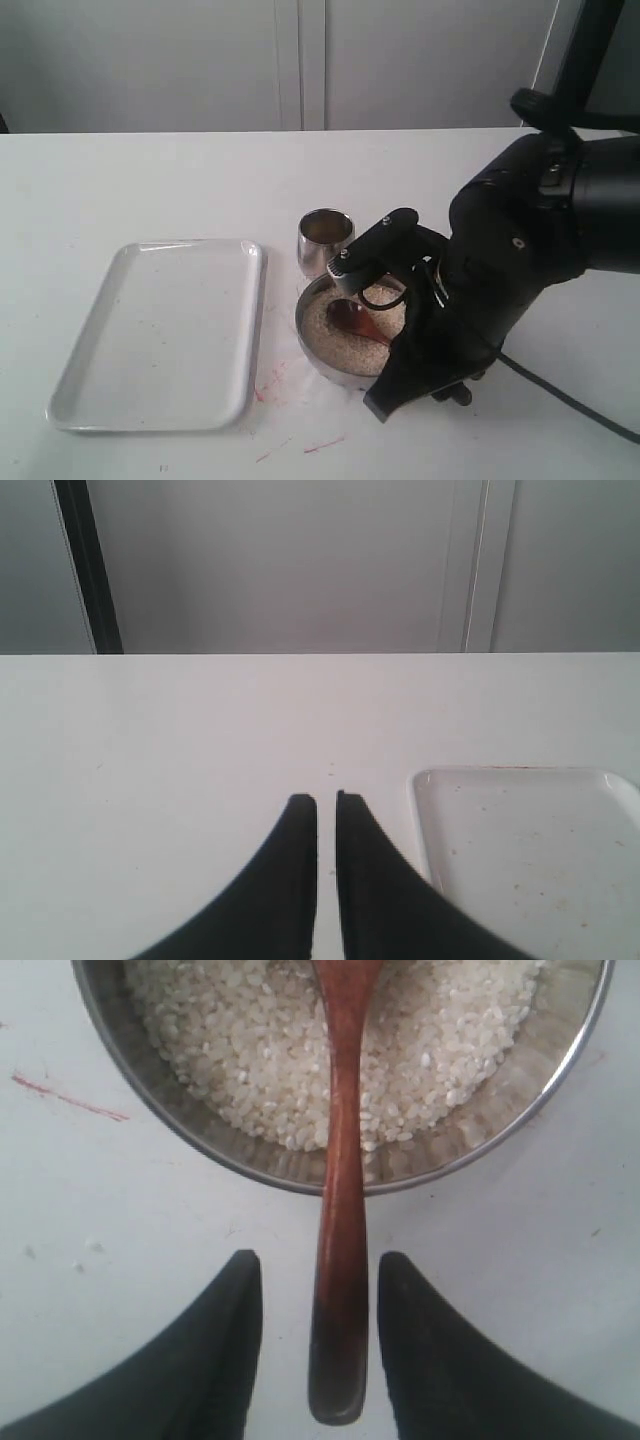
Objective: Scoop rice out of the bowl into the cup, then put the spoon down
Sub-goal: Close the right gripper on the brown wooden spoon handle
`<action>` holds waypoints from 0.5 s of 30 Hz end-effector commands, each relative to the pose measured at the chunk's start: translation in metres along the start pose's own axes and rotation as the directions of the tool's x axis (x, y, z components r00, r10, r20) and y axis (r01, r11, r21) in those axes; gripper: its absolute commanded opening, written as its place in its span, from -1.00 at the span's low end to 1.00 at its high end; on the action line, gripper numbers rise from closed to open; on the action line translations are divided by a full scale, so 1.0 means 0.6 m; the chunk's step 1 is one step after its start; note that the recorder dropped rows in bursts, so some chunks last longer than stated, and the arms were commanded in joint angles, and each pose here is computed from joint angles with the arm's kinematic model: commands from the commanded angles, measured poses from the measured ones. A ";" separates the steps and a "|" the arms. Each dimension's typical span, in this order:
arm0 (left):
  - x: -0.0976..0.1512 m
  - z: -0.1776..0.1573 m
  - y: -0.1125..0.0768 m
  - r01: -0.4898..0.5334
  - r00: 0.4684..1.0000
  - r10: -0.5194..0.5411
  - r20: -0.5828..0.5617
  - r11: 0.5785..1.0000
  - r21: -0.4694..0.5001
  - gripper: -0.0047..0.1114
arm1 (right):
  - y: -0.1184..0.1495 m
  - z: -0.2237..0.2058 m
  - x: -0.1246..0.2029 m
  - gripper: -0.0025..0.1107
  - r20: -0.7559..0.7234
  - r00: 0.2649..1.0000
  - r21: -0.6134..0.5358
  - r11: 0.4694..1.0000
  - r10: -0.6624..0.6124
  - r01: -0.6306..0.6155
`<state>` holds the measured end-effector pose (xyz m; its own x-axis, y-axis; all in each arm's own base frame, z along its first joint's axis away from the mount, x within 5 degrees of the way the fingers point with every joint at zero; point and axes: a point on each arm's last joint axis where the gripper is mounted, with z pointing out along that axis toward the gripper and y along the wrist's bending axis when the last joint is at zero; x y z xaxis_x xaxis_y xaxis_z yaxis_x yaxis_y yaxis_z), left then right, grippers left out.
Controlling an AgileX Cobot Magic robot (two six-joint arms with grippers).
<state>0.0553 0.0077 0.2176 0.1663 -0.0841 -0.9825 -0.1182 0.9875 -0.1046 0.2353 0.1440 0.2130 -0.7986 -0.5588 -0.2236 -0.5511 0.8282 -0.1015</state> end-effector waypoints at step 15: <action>-0.005 0.000 -0.001 0.011 1.000 -0.011 0.014 1.000 0.005 -0.67 | 0.002 0.001 -0.002 -0.31 0.020 1.000 0.004 1.000 -0.007 0.007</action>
<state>0.0553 0.0077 0.2176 0.1663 -0.0841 -0.9825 -0.1182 0.9875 -0.1046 0.2367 0.1452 0.2134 -0.7943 -0.5562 -0.2444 -0.5499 0.8292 -0.0998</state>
